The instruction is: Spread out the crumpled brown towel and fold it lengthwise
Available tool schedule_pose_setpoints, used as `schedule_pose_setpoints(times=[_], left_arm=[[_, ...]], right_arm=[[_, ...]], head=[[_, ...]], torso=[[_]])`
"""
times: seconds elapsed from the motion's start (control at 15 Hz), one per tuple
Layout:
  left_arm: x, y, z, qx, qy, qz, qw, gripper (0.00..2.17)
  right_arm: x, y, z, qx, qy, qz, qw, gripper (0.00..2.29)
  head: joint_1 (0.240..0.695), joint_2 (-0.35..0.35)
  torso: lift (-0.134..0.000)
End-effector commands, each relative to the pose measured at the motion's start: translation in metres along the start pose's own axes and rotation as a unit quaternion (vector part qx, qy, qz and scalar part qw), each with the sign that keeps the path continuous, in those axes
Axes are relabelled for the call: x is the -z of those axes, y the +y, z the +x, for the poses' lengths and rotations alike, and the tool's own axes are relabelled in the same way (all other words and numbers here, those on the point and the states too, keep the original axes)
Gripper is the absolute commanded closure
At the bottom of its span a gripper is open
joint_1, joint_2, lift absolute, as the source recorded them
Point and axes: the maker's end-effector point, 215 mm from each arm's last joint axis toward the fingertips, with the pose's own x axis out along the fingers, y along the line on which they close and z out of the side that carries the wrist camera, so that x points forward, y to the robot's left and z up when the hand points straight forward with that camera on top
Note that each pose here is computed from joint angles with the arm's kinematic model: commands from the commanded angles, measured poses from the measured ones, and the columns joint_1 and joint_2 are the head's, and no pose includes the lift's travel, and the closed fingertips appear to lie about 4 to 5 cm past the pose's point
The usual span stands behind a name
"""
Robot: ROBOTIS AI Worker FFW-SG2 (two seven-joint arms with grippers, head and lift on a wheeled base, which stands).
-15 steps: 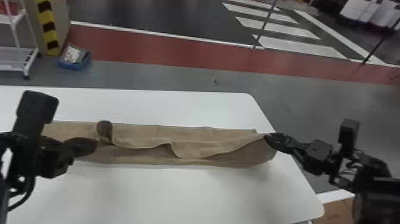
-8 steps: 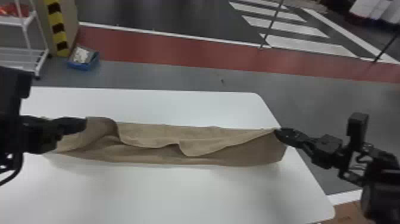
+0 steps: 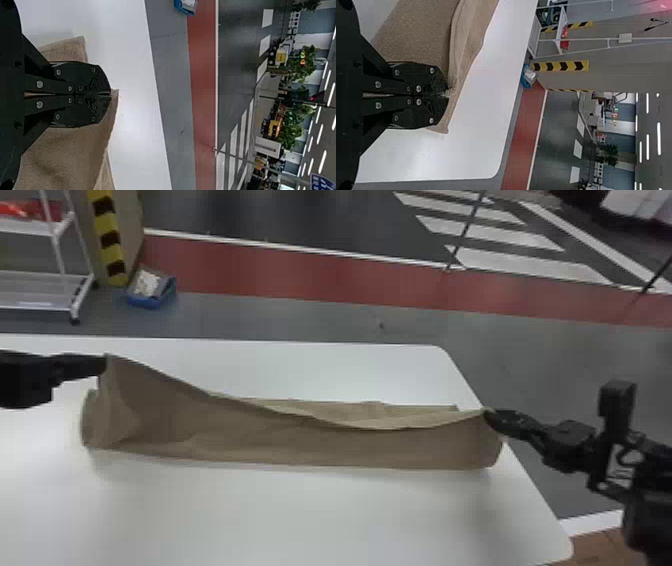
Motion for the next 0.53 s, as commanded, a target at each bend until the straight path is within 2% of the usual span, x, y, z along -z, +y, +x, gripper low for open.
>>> schedule_pose_setpoints(times=[0.0,0.47], left_arm=[[0.003,0.024,-0.012,-0.014,-0.004,-0.015,0.9998,1.34],[0.025,0.073,-0.047,-0.031,-0.006,-0.027,0.9991,1.34]], right_arm=[[0.000,-0.002,0.000,0.003,0.002,0.000,1.0000,1.31],[0.001,0.003,-0.008,0.001,0.000,0.011,0.9999,1.31]], head=[[0.695,-0.274],[0.695,-0.216]], torso=[[-0.124],[-0.124]])
